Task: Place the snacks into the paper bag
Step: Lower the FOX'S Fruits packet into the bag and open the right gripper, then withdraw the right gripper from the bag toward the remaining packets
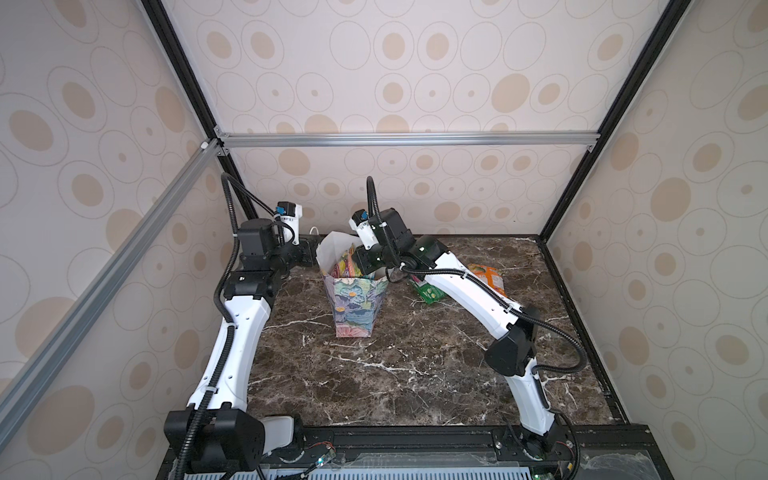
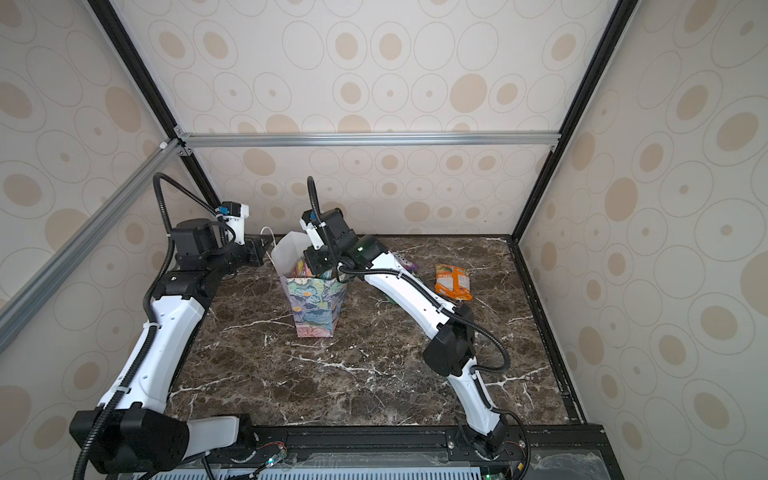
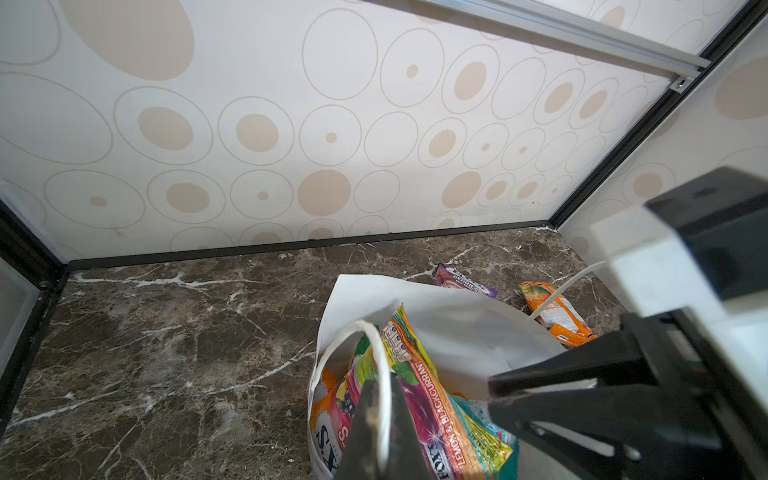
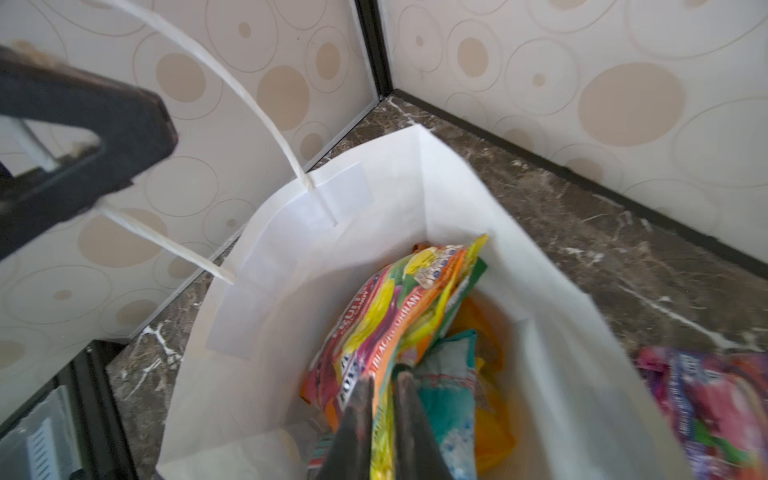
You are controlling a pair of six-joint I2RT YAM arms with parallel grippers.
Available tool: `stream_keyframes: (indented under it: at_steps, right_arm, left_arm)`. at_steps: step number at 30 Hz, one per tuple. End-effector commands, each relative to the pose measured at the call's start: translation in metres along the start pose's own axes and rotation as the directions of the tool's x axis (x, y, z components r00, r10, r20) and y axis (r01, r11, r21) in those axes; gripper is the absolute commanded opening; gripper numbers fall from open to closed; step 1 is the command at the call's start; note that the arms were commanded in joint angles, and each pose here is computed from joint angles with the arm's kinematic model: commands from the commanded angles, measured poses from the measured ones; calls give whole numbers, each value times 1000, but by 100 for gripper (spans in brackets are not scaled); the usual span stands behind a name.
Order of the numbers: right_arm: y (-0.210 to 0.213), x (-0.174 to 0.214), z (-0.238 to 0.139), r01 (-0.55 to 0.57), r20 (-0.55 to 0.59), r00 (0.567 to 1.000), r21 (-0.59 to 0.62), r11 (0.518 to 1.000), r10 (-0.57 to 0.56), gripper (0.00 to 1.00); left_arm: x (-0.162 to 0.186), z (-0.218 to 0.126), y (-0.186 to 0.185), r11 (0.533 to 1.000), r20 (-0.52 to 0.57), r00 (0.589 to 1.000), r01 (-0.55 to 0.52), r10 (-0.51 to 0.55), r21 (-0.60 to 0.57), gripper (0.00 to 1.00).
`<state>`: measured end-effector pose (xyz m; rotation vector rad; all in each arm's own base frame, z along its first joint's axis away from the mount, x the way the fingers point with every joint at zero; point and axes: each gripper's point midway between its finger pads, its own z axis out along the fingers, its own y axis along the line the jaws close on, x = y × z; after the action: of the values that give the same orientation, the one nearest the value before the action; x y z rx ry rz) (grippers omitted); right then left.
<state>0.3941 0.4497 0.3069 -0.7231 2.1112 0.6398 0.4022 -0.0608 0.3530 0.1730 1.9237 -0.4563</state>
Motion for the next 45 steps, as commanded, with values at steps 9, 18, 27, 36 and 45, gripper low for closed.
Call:
stream_keyframes:
  at_steps: [9, 18, 27, 36, 45]
  right_arm:
    - [-16, -29, -63, 74, 41, 996, 145, 987, -81, 37]
    - [-6, -38, -89, 85, 94, 991, 121, 989, -97, 40]
    - [-4, -40, -142, 40, 278, 958, 97, 995, -66, 46]
    - [-84, 38, -210, -173, 408, 913, 348, 921, 18, 59]
    - [-177, 151, -236, -234, 130, 972, 633, 738, 196, 74]
  left_arm:
    - [-33, -17, -7, 996, 109, 990, -83, 85, -23, 4]
    - [-35, -20, 0, 995, 123, 989, -76, 85, -70, 3]
    - [-33, -22, 18, 985, 134, 989, -43, 66, -168, 3]
    - [-34, -24, 24, 979, 139, 988, -38, 67, -202, 4]
    - [-37, -24, 9, 991, 151, 986, -50, 68, -125, 6]
